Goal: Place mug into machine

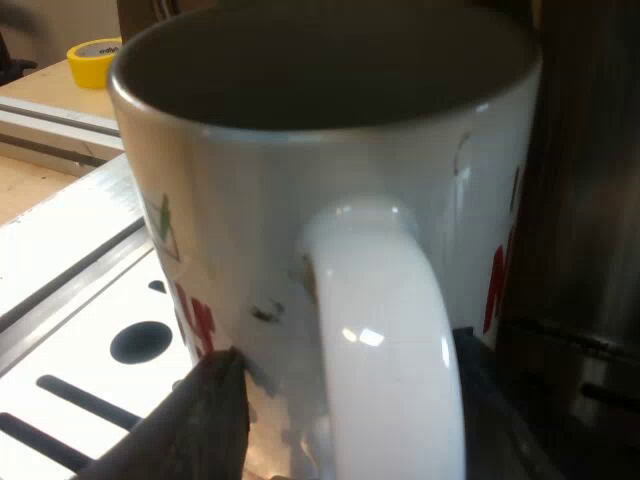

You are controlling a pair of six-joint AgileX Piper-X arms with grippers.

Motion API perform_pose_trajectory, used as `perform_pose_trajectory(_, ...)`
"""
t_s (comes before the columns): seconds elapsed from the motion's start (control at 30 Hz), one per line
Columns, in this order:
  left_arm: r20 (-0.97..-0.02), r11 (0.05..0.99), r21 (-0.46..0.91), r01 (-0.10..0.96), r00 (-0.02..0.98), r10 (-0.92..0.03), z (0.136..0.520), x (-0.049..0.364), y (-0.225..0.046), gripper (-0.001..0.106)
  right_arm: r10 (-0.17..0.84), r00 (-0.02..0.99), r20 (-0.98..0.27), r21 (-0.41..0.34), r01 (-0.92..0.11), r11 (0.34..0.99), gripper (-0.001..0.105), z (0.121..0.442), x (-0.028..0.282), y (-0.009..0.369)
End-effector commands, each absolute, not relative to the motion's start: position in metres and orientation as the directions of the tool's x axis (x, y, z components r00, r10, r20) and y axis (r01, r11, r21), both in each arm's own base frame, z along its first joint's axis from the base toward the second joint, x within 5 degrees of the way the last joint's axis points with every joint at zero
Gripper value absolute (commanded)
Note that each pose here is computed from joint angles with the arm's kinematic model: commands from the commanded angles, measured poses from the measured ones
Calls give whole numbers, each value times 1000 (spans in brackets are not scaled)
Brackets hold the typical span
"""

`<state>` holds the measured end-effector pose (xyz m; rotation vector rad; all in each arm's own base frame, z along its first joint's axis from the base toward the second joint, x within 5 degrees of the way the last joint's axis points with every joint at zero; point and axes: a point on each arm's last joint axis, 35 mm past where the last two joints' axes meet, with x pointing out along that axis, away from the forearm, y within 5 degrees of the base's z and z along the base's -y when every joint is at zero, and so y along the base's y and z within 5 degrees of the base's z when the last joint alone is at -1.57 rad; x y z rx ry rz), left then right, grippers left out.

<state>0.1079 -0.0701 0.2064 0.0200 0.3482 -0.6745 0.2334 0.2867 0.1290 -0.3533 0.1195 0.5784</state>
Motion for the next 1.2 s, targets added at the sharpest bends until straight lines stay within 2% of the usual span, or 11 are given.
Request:
perform_pose_trajectory(0.03,-304,783,-104,614,730,-612,209,108,-71,69,522,831,-191,-298,-556,776,45,132,235,290)
perform_pose_trajectory(0.27,-305,799,-121,588,744,-594,209,109,-70,69,514,831,-215,-310,-557,771,45,133,232,286)
perform_pose_trajectory(0.33,-299,811,-115,574,758,-579,211,110,-70,69,502,822,-270,-316,-568,760,45,134,227,280)
perform_pose_trajectory(0.57,-279,811,-113,575,765,-581,221,111,-70,69,498,818,-287,-312,-571,759,45,148,213,261)
perform_pose_trajectory(0.9,-186,787,-110,607,765,-617,250,102,-66,69,495,814,-303,-298,-575,762,45,159,186,227)
perform_pose_trajectory(1.03,-169,786,-108,609,768,-618,258,94,-62,69,487,806,-338,-307,-583,752,45,167,181,221)
perform_pose_trajectory(1.2,-89,781,-98,616,777,-624,272,82,-54,69,515,790,-334,-306,-607,733,45,186,168,219)
